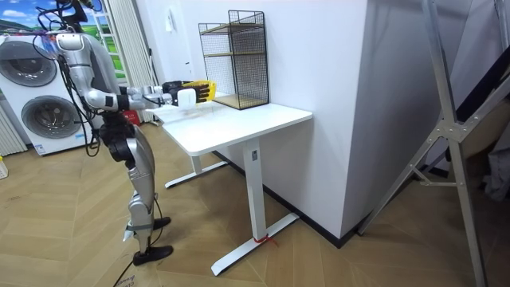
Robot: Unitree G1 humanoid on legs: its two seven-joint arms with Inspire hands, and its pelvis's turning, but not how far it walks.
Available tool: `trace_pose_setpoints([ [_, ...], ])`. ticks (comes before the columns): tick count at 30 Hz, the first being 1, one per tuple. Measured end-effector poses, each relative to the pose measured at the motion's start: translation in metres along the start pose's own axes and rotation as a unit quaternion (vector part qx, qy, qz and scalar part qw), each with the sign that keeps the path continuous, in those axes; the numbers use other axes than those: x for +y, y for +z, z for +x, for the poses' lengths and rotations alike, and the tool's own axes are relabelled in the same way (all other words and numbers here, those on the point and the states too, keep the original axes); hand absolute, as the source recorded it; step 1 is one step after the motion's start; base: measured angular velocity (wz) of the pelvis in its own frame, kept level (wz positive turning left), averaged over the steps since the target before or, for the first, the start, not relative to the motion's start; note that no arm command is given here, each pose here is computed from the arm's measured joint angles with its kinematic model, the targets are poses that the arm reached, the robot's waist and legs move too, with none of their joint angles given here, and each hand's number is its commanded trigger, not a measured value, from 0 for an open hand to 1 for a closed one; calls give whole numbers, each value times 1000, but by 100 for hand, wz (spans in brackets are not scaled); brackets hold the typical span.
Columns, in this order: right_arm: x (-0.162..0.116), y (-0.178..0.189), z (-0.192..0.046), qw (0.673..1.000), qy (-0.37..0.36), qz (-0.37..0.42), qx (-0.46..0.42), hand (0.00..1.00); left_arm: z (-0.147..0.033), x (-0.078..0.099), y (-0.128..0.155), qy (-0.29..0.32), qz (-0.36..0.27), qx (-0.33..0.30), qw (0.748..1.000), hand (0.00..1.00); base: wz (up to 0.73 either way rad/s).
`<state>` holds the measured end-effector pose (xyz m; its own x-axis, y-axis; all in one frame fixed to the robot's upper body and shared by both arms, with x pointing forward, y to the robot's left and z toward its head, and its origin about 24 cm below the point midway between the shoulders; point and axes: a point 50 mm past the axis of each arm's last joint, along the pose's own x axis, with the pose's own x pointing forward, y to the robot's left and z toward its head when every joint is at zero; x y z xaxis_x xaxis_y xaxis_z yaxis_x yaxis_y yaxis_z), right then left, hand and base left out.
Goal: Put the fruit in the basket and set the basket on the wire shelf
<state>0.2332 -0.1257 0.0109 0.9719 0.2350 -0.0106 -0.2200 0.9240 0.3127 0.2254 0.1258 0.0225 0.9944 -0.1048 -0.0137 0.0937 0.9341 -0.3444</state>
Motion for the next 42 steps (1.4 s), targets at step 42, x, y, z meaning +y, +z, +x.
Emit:
trace_pose_setpoints([
  [42, -1, 3, -5, 1000, -2, 14, -12, 0, 5, -6, 21, -14, 31, -53, 998, 0, -2],
])
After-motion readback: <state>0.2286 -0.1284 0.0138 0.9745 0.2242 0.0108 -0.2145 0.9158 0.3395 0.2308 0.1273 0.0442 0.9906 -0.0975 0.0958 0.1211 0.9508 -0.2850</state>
